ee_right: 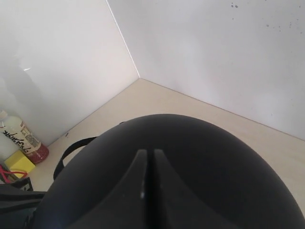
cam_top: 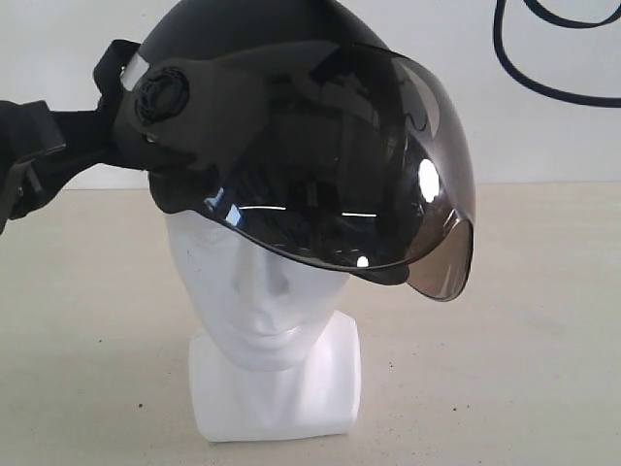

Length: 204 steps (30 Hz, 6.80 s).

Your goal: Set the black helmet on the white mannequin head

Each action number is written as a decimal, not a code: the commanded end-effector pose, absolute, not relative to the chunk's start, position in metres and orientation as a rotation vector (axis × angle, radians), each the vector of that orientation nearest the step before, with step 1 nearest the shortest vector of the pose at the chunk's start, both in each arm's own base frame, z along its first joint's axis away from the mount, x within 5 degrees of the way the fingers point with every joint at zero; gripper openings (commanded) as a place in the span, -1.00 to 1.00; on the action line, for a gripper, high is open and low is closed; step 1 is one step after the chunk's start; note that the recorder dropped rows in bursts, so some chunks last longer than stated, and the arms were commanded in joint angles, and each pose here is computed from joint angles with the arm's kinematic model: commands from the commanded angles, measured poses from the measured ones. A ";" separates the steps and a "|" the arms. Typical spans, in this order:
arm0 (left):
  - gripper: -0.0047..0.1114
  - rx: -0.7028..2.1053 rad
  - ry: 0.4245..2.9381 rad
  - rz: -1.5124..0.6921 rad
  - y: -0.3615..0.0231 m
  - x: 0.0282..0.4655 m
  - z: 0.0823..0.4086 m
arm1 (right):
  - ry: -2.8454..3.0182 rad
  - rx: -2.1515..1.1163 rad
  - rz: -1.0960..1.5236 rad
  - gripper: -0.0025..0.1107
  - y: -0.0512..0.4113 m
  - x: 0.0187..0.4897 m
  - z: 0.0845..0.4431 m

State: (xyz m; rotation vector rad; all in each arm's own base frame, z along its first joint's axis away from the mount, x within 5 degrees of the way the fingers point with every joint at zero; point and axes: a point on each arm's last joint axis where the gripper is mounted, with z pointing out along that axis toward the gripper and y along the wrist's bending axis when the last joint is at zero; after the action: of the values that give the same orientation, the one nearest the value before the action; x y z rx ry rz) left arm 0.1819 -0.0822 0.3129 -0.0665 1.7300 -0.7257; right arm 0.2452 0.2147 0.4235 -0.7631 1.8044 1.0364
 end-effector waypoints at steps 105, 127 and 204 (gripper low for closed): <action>-0.84 -0.238 2.226 -0.637 -0.091 0.184 0.256 | 1.934 -0.964 0.851 -0.96 0.206 0.237 0.407; -0.84 -0.247 2.162 -0.549 -0.075 0.197 0.256 | 1.970 -1.021 0.839 -0.96 0.205 0.234 0.403; -0.84 -0.328 2.244 -0.318 -0.042 0.265 0.222 | 1.952 -0.767 0.450 -0.96 0.174 0.246 0.423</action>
State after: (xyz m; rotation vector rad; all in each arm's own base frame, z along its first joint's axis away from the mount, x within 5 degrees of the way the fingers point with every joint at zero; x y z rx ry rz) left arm 0.2716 -0.0516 0.2676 -0.4228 1.9203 -0.5434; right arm 0.2501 0.1755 0.4162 -0.7673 1.9788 0.4478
